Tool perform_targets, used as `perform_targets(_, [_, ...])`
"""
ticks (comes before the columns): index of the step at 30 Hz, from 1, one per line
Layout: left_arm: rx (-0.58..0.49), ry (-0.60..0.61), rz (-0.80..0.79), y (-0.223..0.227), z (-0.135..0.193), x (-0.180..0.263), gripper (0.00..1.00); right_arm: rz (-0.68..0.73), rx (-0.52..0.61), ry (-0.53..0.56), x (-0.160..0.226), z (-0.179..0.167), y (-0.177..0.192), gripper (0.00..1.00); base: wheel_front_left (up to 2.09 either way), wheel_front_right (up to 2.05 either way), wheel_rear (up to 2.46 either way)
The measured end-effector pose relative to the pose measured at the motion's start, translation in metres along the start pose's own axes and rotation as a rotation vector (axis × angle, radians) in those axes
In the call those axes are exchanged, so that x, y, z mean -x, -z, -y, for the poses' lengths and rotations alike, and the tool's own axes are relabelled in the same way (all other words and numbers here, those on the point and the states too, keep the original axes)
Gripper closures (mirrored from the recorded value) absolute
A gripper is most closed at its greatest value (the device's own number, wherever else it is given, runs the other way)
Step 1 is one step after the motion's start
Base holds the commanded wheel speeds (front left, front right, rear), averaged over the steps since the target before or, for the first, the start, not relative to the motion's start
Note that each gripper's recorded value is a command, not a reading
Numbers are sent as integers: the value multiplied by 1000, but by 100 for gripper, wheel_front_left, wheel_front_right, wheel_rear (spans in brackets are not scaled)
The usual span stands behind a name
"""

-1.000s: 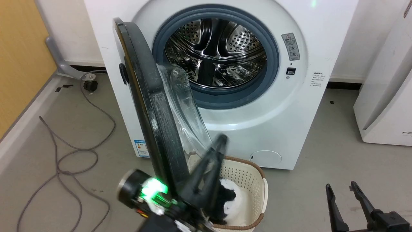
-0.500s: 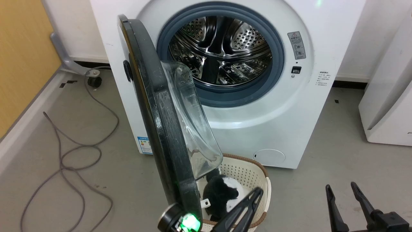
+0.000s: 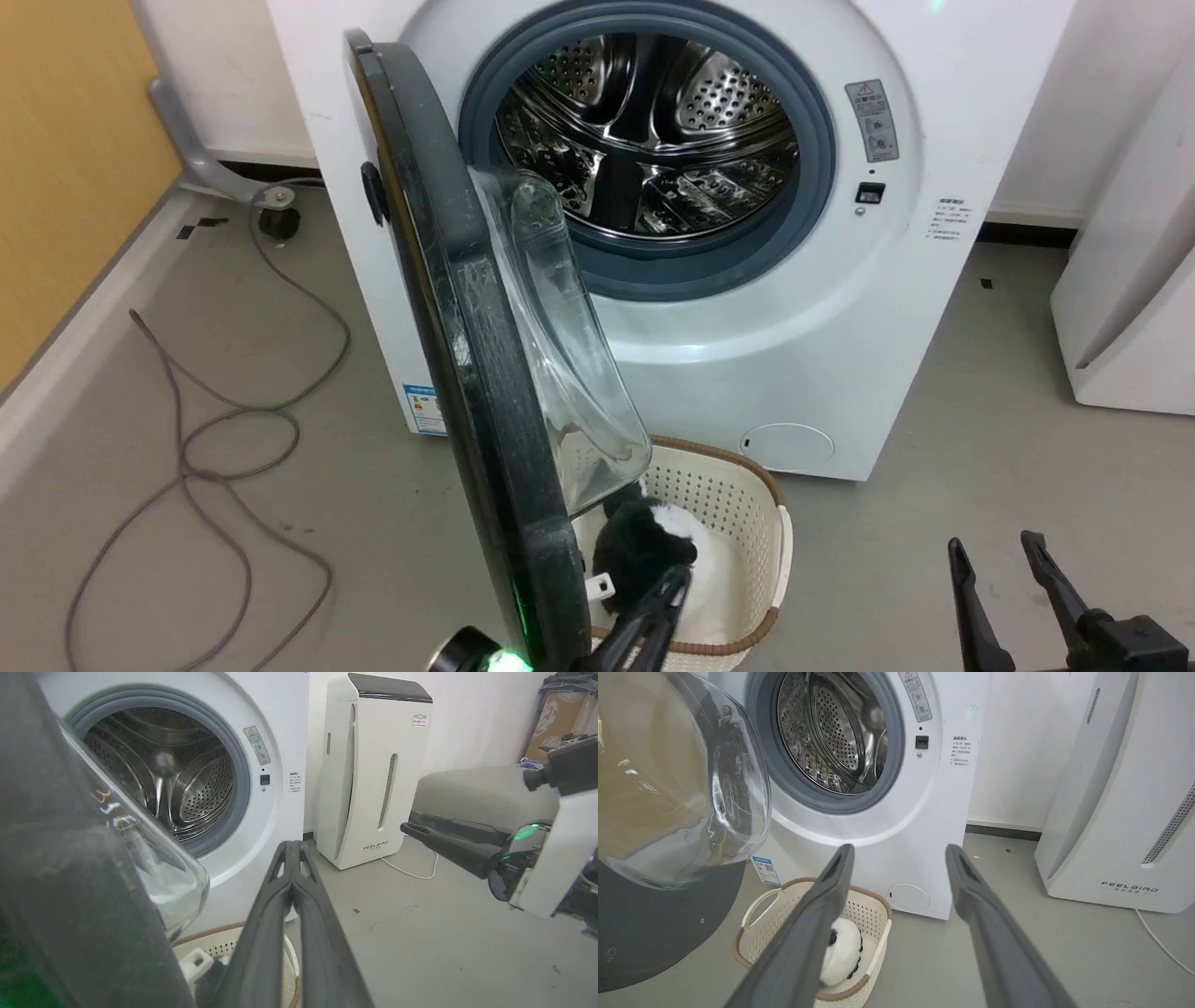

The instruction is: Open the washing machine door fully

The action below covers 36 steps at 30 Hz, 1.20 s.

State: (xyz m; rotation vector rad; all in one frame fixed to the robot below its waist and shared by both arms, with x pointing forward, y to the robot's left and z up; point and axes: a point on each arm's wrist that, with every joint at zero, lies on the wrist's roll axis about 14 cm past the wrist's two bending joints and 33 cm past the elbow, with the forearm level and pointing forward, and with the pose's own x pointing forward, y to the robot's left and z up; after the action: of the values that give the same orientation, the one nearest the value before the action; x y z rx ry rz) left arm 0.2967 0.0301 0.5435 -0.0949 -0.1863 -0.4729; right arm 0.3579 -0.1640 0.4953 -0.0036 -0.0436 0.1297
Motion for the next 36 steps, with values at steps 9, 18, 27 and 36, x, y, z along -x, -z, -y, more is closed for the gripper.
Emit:
perform_targets(9, [-21,-131,-31,9,-36,10,100,-9,-3,-28,-6,-9,3,0,0,0,0])
perform_targets(18, [-30,-209,-37,8,-53,25,100,-14,-14,-86,-16,-27,5,0,0,0,0])
perform_targets(27, [-54,-338,-38,4,-79,53,100,-19,-27,-173,-30,-56,6,0,0,0,0])
perform_targets(36, [-110,-508,-41,-4,-118,90,100,-25,-32,-264,-43,-87,8,0,0,0,0])
